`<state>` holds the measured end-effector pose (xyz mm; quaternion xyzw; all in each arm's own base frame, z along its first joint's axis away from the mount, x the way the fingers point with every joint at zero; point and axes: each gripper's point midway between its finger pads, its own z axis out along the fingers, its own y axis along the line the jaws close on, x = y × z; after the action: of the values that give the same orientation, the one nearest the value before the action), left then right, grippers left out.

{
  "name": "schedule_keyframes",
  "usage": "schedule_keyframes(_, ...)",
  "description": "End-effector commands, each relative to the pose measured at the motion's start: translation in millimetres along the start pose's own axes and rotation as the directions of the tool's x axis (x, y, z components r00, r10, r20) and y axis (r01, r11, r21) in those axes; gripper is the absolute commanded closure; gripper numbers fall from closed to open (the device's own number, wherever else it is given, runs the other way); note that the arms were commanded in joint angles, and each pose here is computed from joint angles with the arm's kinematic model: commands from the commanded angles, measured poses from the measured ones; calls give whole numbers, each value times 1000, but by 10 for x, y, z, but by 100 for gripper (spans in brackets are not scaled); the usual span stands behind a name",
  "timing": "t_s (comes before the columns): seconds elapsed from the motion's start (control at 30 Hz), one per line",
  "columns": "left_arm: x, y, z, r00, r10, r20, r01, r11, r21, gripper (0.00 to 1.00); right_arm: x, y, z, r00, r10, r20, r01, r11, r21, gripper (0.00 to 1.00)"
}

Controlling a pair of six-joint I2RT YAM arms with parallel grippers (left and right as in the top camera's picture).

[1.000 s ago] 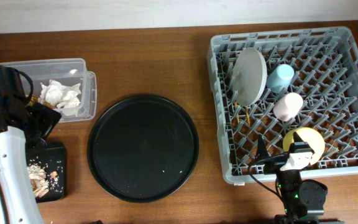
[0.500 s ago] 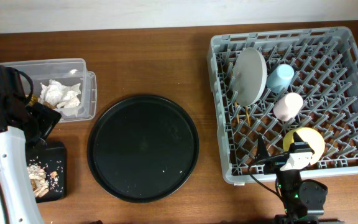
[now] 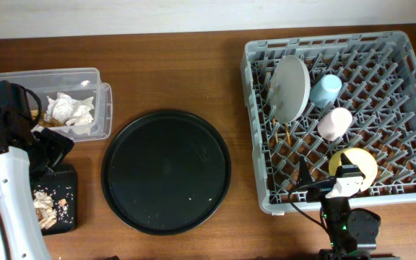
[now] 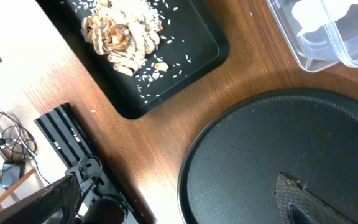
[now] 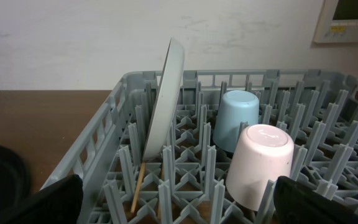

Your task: Sort waste into correct bins and load items into the dishwasher rack

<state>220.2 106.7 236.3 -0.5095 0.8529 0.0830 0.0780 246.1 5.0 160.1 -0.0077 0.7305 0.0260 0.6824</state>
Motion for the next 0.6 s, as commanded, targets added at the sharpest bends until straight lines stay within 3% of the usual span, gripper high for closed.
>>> schedule_keyframes(0.0,137,-59,28,999,42,-5,-42,999,34,1,22,-47,-1,1000,-5,-2,5,1000,24,2)
schedule_keyframes(0.27,398,-559,554,969,121,215,-177,948,265,1,23,-47,-1,1000,-5,-2,5,1000,24,2)
schedule_keyframes(0.57,766,-82,1076,959,119,256,-178,959,220,1,22,-47,-1,1000,-6,-2,6,1000,24,2)
